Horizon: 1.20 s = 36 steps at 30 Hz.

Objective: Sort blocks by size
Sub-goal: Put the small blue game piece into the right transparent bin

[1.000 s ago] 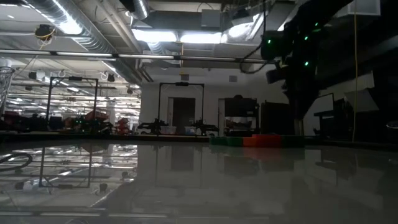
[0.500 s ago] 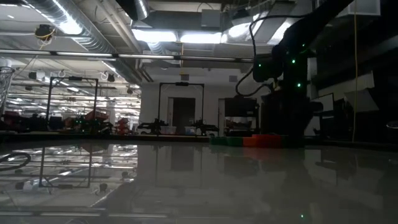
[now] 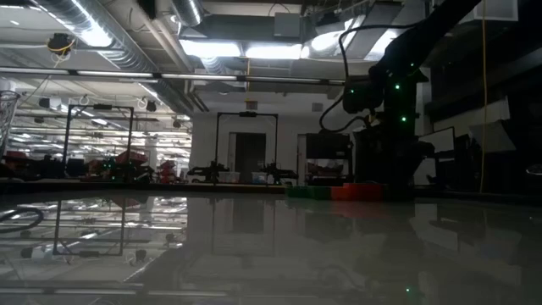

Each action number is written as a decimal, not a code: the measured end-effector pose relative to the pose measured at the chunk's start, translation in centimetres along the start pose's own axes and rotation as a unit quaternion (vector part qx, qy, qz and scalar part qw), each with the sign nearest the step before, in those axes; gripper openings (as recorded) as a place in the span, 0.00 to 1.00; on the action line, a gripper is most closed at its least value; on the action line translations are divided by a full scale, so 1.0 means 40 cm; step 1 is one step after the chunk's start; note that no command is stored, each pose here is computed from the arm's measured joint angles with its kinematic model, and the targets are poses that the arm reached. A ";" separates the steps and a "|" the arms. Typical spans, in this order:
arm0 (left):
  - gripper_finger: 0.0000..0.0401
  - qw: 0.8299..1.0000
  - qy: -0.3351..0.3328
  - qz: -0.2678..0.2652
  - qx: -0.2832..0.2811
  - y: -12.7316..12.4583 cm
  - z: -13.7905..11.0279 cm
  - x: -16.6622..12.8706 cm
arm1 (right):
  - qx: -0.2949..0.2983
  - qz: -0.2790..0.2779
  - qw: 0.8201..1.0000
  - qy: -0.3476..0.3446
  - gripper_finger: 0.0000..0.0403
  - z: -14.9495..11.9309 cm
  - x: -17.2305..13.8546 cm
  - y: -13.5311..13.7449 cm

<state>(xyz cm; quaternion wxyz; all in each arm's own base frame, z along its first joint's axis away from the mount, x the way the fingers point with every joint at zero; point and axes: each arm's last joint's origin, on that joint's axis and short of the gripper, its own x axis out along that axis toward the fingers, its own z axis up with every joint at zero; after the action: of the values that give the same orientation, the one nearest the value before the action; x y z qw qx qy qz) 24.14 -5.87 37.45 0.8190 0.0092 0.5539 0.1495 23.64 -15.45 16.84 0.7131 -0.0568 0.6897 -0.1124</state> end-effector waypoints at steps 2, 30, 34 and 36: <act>0.34 1.000 0.013 0.000 -0.014 -0.019 -0.020 -0.011 | 0.000 0.000 1.000 0.000 0.59 0.000 0.000 0.000; 0.35 0.994 0.035 -0.014 -0.100 -0.302 -0.325 0.104 | 0.023 0.004 1.000 -0.001 0.59 0.001 -0.001 0.002; 0.35 0.993 0.075 -0.013 -0.089 -0.304 -0.355 0.144 | 0.035 0.006 0.999 -0.001 0.59 0.001 -0.001 0.003; 0.35 0.993 0.081 -0.016 -0.090 -0.305 -0.359 0.152 | 0.036 0.008 0.999 -0.002 0.59 0.001 -0.001 0.003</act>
<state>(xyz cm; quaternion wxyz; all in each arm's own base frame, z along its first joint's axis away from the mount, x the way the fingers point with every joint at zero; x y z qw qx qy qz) 16.00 -18.15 24.20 0.7715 -0.0860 0.6024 0.1858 23.67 -15.33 16.83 0.7166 -0.0255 0.6845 -0.1316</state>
